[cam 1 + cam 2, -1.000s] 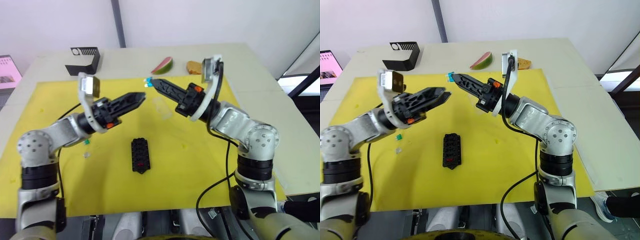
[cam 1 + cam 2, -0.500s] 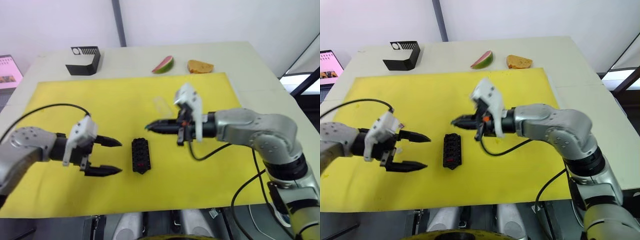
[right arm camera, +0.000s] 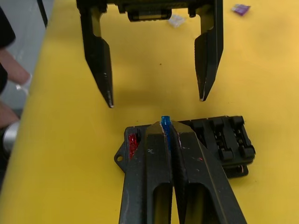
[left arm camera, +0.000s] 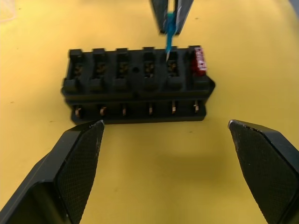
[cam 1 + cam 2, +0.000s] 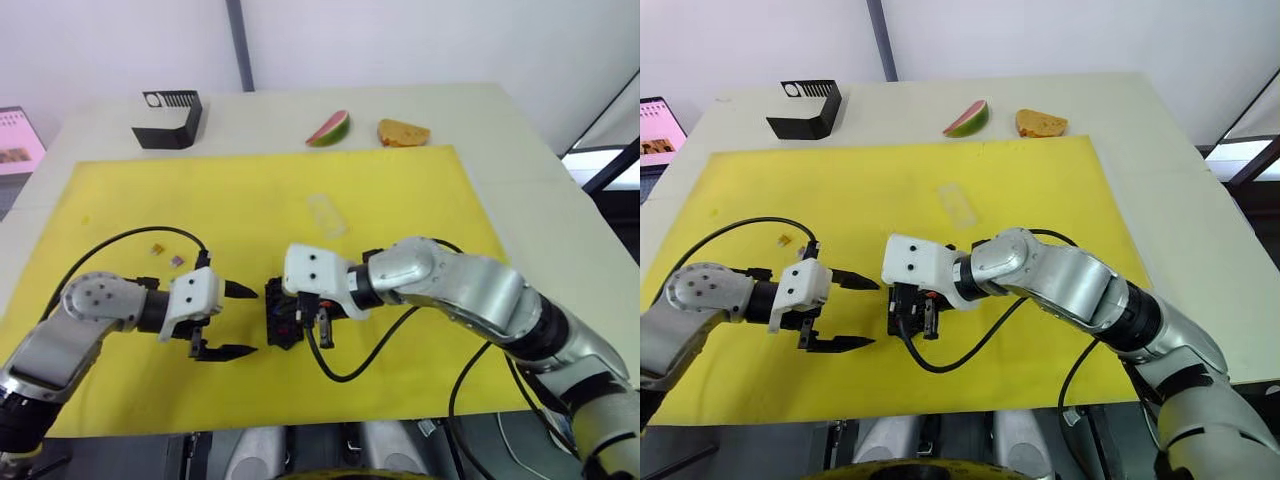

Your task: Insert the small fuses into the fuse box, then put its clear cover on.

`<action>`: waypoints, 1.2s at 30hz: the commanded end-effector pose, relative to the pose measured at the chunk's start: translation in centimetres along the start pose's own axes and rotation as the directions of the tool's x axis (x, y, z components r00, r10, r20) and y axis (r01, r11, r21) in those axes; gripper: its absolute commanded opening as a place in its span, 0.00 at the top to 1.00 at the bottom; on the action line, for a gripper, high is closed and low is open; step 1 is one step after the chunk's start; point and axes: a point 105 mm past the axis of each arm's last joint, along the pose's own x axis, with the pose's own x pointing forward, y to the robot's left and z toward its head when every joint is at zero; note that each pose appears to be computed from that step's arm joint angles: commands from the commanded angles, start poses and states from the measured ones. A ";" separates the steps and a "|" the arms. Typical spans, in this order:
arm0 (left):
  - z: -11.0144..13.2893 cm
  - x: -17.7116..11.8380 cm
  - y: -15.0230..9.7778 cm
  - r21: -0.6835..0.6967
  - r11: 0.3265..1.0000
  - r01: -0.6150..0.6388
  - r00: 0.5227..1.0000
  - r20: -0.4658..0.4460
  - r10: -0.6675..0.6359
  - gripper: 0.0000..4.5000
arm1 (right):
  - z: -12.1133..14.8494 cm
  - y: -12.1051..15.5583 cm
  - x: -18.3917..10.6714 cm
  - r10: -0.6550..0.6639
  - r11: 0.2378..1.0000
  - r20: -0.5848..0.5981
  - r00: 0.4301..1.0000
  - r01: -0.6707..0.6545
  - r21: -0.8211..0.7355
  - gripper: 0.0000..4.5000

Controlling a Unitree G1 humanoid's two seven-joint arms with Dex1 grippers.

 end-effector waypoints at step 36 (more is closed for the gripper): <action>1.3 1.1 -0.4 0.055 0.998 0.004 1.000 0.023 -0.005 0.01 | -0.8 -0.1 0.7 0.006 0.995 -0.084 0.996 -0.015 -0.101 1.00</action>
